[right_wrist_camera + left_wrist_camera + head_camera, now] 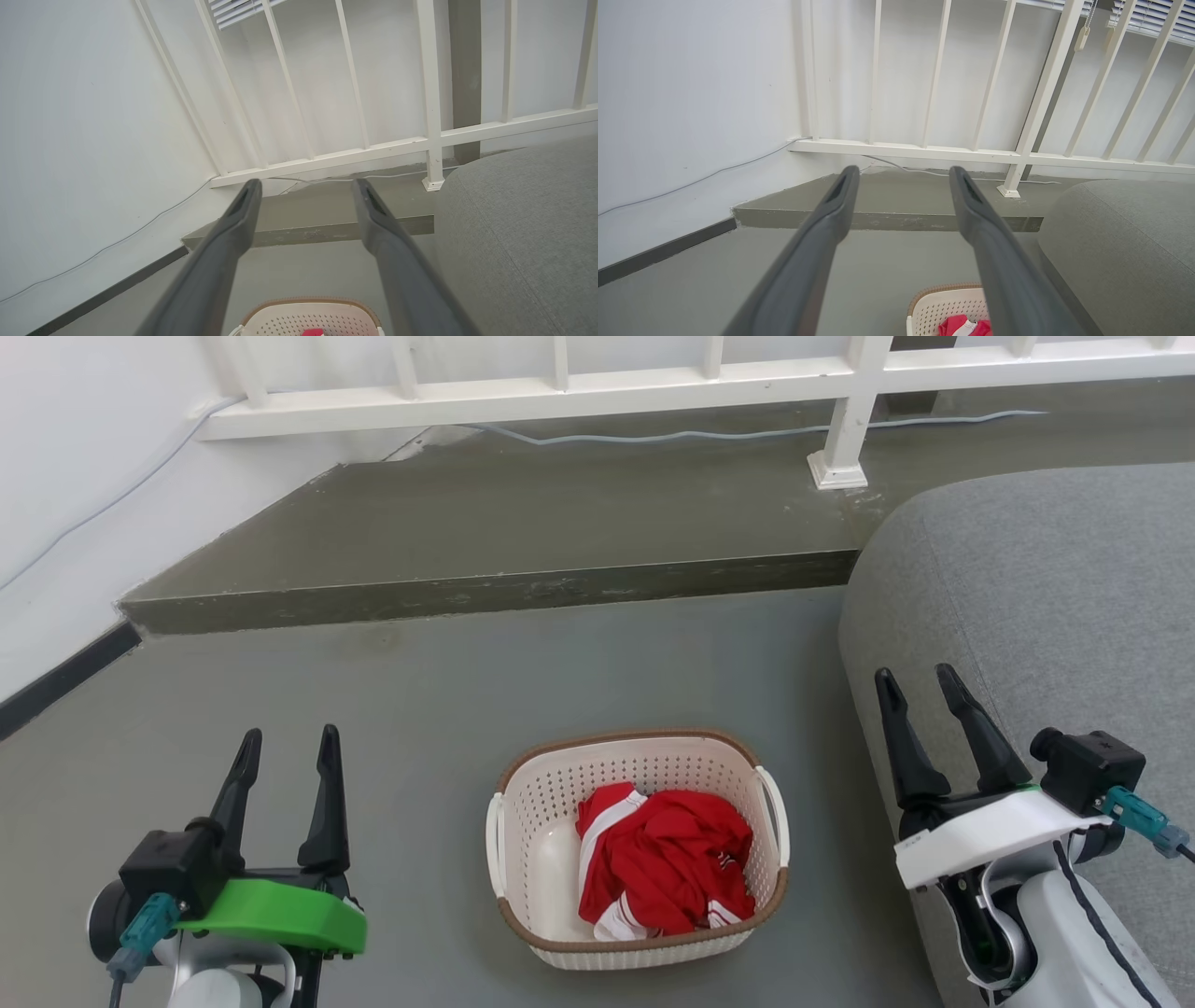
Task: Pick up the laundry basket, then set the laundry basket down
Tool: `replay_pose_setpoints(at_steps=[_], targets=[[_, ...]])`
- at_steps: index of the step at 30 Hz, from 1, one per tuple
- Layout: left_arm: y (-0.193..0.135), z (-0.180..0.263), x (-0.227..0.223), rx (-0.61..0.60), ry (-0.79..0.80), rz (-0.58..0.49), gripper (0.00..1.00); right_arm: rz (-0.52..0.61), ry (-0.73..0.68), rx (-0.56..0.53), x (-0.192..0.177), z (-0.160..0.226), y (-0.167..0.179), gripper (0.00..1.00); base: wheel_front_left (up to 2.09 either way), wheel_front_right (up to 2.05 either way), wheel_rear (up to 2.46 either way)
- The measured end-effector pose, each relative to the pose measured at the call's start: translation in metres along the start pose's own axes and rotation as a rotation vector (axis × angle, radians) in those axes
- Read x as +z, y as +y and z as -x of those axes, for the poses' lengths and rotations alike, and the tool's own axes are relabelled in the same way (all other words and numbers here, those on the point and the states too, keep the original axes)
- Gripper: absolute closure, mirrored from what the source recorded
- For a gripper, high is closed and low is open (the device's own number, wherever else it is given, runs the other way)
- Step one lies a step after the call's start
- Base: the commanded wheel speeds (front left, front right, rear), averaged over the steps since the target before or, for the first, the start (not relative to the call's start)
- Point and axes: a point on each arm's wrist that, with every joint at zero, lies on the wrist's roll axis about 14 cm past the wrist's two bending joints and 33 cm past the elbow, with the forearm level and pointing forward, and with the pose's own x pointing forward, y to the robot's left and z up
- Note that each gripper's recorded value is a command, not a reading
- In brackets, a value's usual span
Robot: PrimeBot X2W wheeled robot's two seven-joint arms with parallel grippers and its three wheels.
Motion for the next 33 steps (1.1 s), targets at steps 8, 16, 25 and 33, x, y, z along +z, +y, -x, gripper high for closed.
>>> replay_pose_setpoints(at_steps=[8, 16, 25, 33], targets=[[0.001, -0.001, 0.002, 0.001, -0.007, 0.0, 0.0, -0.001, -0.006, -0.013, 0.001, 0.0, -0.003, 0.0, 0.0, 0.0, 0.0], [0.0, -0.001, 0.002, 0.001, -0.008, 0.002, 0.0, 0.006, -0.006, -0.021, 0.001, 0.0, -0.005, 0.0, 0.0, 0.0, 0.0], [0.0, -0.006, -0.006, -0.001, 0.011, 0.012, 0.0, 0.016, 0.013, -0.025, -0.005, -0.004, -0.009, 0.0, 0.0, 0.0, 0.0], [0.002, -0.016, -0.027, 0.002, 0.064, 0.03, 0.0, 0.025, 0.051, -0.043, -0.019, -0.017, -0.02, 0.0, 0.0, 0.0, 0.0]])
